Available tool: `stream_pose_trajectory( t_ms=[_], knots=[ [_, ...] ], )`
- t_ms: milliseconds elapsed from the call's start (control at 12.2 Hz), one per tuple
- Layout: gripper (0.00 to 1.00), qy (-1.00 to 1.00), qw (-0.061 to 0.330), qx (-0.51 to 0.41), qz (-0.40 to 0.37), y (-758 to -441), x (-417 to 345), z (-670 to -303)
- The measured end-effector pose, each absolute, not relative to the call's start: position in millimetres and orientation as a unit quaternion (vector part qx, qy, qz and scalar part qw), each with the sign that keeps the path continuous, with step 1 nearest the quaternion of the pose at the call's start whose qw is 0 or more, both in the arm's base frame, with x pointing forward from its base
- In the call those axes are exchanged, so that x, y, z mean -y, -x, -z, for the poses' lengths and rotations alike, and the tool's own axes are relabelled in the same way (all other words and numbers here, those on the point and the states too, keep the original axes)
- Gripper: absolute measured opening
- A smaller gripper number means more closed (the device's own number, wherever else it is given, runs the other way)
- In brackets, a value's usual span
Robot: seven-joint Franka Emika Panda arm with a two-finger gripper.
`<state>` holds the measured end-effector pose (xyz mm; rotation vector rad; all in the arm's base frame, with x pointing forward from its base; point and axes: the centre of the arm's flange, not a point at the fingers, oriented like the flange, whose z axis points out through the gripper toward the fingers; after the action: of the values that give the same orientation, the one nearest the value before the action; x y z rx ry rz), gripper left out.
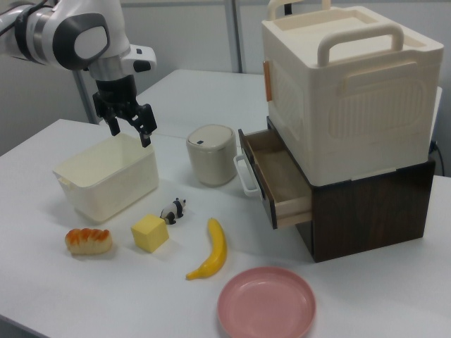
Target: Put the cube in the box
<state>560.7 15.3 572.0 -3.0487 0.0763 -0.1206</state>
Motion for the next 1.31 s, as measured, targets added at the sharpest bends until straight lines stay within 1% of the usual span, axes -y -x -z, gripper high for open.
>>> stream_pose_trajectory(
  t_ms=[245, 490, 981, 1144, 1308],
  knots=[
    [1.00, 0.998, 0.044, -0.027, 0.042, -562, -15, -557],
    [1.00, 0.998, 0.036, -0.031, 0.052, -563, -9, -529],
    [1.00, 1.000, -0.021, -0.010, 0.010, -547, -1, -450],
    [1.00, 0.999, -0.033, -0.001, -0.007, -547, -1, -427],
    [1.00, 0.999, -0.038, 0.008, -0.021, -551, -7, -407]
  ],
)
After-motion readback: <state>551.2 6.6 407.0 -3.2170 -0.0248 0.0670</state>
